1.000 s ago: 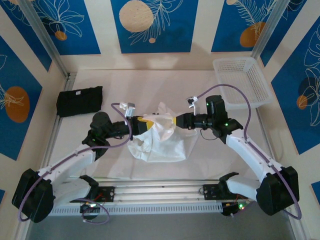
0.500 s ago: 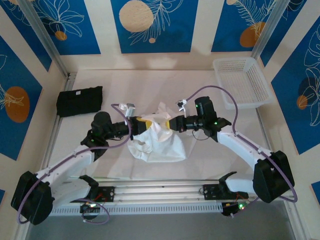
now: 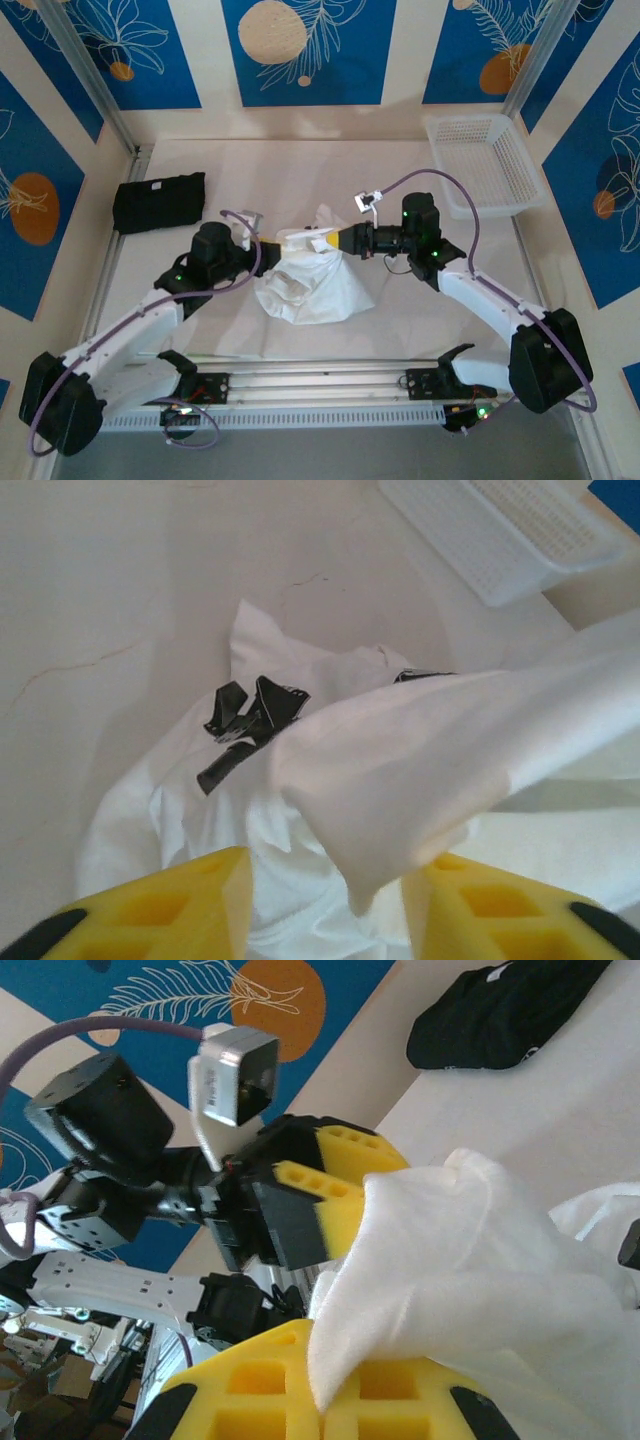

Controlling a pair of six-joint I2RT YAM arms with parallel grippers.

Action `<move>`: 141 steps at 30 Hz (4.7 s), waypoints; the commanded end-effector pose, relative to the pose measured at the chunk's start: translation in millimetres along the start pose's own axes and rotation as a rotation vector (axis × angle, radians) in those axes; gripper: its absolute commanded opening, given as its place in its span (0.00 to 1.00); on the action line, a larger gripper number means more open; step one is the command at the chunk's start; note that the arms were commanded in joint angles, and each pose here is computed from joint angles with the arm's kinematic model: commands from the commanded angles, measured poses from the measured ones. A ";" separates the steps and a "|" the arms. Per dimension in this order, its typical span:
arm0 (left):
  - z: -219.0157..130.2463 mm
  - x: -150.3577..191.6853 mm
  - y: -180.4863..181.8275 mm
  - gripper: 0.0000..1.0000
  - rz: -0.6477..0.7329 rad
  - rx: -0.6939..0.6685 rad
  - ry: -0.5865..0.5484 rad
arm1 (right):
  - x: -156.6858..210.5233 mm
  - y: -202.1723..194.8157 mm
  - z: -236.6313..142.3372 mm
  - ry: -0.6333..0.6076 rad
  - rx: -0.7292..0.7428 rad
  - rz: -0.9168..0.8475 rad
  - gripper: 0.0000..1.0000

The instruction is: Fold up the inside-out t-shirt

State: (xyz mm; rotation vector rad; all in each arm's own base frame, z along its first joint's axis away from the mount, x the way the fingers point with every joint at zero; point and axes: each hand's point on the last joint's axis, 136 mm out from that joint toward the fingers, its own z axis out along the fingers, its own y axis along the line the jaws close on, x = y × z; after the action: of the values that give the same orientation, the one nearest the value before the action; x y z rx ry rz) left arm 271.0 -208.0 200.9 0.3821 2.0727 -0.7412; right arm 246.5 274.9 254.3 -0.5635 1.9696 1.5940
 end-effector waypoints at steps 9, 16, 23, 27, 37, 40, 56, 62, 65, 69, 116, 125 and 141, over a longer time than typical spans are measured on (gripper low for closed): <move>-22.9 -26.4 -110.9 0.52 0.080 0.499 -0.013 | -2.8 5.9 6.6 0.019 -0.019 -0.012 0.00; -6.2 -26.6 -118.7 0.50 0.066 0.542 0.019 | -1.4 7.6 2.7 0.013 -0.002 -0.025 0.00; 6.3 -28.2 -121.1 0.41 0.055 0.563 0.035 | 0.4 6.9 2.4 0.018 0.000 -0.025 0.00; 13.7 -30.3 -117.0 0.36 0.061 0.532 0.035 | 1.0 7.7 1.6 0.018 0.001 -0.028 0.00; 7.5 -44.8 -119.7 0.00 0.067 0.520 -0.005 | -0.3 -13.9 -0.8 0.005 0.157 0.019 0.10; -9.9 -63.5 -130.2 0.00 0.037 0.521 -0.053 | -3.8 -52.8 -14.6 0.004 0.468 0.073 0.28; -12.7 -85.9 -160.2 0.00 0.025 0.380 -0.070 | 24.0 28.2 -28.9 -0.065 0.318 -0.377 0.51; -13.2 -88.1 -163.4 0.00 0.018 0.397 -0.078 | 22.9 9.9 0.7 -0.096 0.354 -0.346 0.58; -14.0 -87.9 -161.6 0.00 0.018 0.389 -0.083 | 16.9 4.5 13.8 -0.111 0.363 -0.331 0.57; -12.0 -86.8 -157.2 0.00 0.023 0.365 -0.087 | 11.3 5.2 19.8 -0.134 0.357 -0.342 0.30; 54.0 -27.6 -94.5 0.00 0.012 0.411 0.098 | 10.7 -9.1 -42.7 -0.140 0.188 -0.228 0.00; -16.2 -57.7 -132.3 0.00 -0.135 0.743 0.003 | 3.9 -33.5 -45.5 -0.125 0.318 -0.120 0.19; -9.3 -67.3 -121.3 0.00 -0.228 0.700 -0.027 | 31.9 -9.9 -79.1 0.020 0.457 -0.201 0.36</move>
State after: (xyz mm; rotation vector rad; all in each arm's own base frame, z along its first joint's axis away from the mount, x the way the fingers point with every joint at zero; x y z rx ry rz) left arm 233.4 -297.7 297.8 0.5416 1.8155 -1.6117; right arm 242.1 194.7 235.1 -0.4382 2.1603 0.9499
